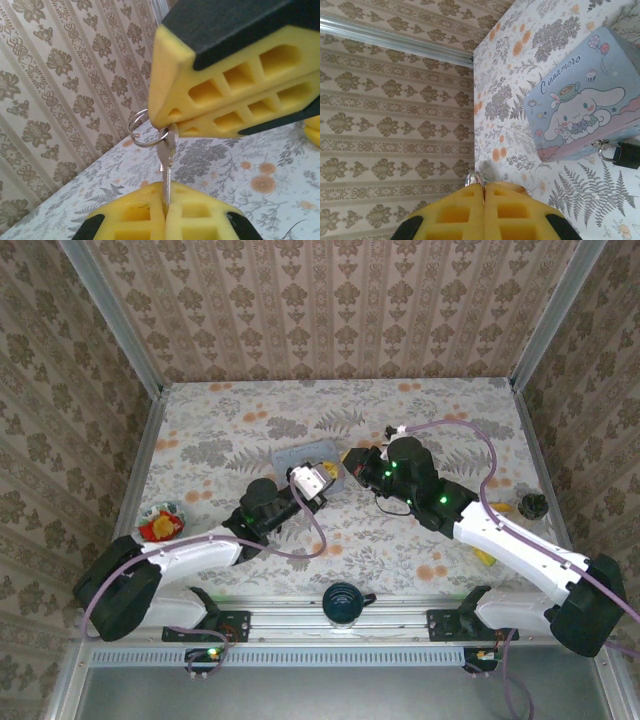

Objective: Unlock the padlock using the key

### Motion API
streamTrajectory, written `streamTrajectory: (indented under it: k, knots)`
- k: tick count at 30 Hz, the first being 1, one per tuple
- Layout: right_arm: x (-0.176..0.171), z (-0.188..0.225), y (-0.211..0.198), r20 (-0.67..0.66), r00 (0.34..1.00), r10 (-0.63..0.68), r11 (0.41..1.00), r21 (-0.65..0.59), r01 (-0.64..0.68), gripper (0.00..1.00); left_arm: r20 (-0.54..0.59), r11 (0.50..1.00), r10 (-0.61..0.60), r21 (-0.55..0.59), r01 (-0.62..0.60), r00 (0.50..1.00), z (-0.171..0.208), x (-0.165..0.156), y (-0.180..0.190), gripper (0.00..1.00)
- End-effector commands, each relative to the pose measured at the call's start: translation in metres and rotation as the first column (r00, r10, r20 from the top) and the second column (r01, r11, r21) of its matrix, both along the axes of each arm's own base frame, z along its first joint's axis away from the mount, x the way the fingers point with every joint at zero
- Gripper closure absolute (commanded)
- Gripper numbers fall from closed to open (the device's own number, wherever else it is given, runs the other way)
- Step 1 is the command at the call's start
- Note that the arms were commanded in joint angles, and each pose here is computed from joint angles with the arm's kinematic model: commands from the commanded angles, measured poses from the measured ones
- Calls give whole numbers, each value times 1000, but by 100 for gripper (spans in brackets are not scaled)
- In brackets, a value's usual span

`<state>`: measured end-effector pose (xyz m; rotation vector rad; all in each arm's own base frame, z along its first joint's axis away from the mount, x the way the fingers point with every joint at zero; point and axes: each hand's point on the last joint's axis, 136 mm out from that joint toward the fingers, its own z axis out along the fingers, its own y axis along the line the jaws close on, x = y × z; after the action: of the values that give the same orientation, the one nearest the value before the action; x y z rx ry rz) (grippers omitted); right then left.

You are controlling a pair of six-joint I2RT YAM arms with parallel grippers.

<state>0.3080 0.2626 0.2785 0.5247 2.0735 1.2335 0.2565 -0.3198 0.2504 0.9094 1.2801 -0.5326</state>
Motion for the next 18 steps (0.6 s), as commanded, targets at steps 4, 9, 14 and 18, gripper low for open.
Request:
streamTrajectory:
  k: [4, 9, 14, 18]
  knots:
    - [6, 11, -13, 81, 996, -28, 993, -114, 37, 55, -169, 996, -46, -87, 31, 985, 18, -5, 10, 100]
    - [6, 25, -7, 140, 989, 37, 991, -135, -18, 37, -310, 993, -74, -115, 40, 948, 15, -7, 21, 100]
    - [1, 49, 4, 254, 947, 197, 964, -224, -140, 28, -512, 990, -143, -87, 114, 847, 9, -13, 25, 100]
    - [-20, 59, 10, 337, 858, 388, 891, -375, -256, 30, -650, 976, -206, -89, 197, 732, 6, -31, 34, 100]
